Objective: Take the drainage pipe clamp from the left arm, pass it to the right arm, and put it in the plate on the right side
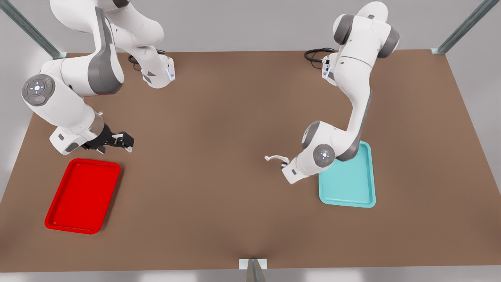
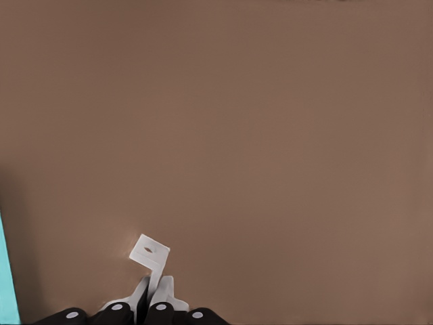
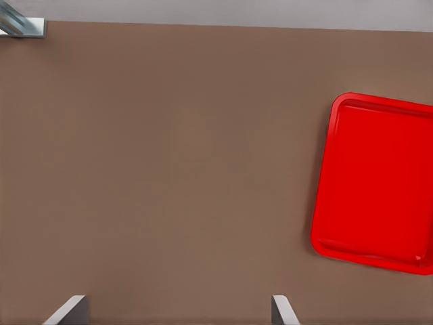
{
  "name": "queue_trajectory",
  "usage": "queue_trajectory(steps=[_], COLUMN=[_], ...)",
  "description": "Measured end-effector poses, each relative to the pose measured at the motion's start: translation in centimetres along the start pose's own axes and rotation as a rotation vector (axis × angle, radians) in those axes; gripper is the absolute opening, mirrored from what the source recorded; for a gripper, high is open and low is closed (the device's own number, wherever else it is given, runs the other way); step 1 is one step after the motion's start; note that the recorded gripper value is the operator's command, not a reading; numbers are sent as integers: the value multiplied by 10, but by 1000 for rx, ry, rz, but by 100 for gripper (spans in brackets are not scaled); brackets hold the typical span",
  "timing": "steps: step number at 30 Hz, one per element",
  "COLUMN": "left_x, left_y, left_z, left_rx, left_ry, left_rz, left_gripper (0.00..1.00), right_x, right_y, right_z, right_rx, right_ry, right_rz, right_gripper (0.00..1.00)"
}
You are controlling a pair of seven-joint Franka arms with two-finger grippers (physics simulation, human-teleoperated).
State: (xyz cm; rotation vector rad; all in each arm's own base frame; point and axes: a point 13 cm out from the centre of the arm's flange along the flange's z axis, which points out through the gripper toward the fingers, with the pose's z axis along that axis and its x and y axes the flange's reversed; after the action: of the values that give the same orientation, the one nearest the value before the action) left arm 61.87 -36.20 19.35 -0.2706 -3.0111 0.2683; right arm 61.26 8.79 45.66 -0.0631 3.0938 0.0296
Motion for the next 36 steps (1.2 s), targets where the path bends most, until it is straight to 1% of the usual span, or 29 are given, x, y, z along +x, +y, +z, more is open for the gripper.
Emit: queue_trajectory(steps=[6,8,11,16,21,25,27,29,32,36], left_x=[17,20,22,19,19,25,26,27,28,28], left_y=[-134,-169,-193,-203,-206,-210,-210,-210,-210,-209], left_z=[-2,0,2,2,4,5,5,6,5,4], left_rx=[131,171,203,226,237,233,231,228,226,226], left_ry=[-8,-12,-14,-13,2,28,36,42,50,59], left_rz=[-211,-282,-403,-591,-735,-804,-834,-861,-897,-939], left_gripper=[21,21,21,21,21,21,21,21,21,21], right_x=[-4,-7,-8,-12,7,27,23,17,12,18], right_y=[7,38,79,108,141,207,244,267,274,285], right_z=[13,30,52,83,115,139,146,153,159,169], right_rx=[-5,-18,-33,-42,-34,-34,-42,-42,-41,-42], right_ry=[11,22,29,40,78,80,59,41,31,42], right_rz=[-12,-60,-122,-144,-140,-147,-132,-96,-13,79], right_gripper=[100,100,100,100,100,100,100,100,100,100])
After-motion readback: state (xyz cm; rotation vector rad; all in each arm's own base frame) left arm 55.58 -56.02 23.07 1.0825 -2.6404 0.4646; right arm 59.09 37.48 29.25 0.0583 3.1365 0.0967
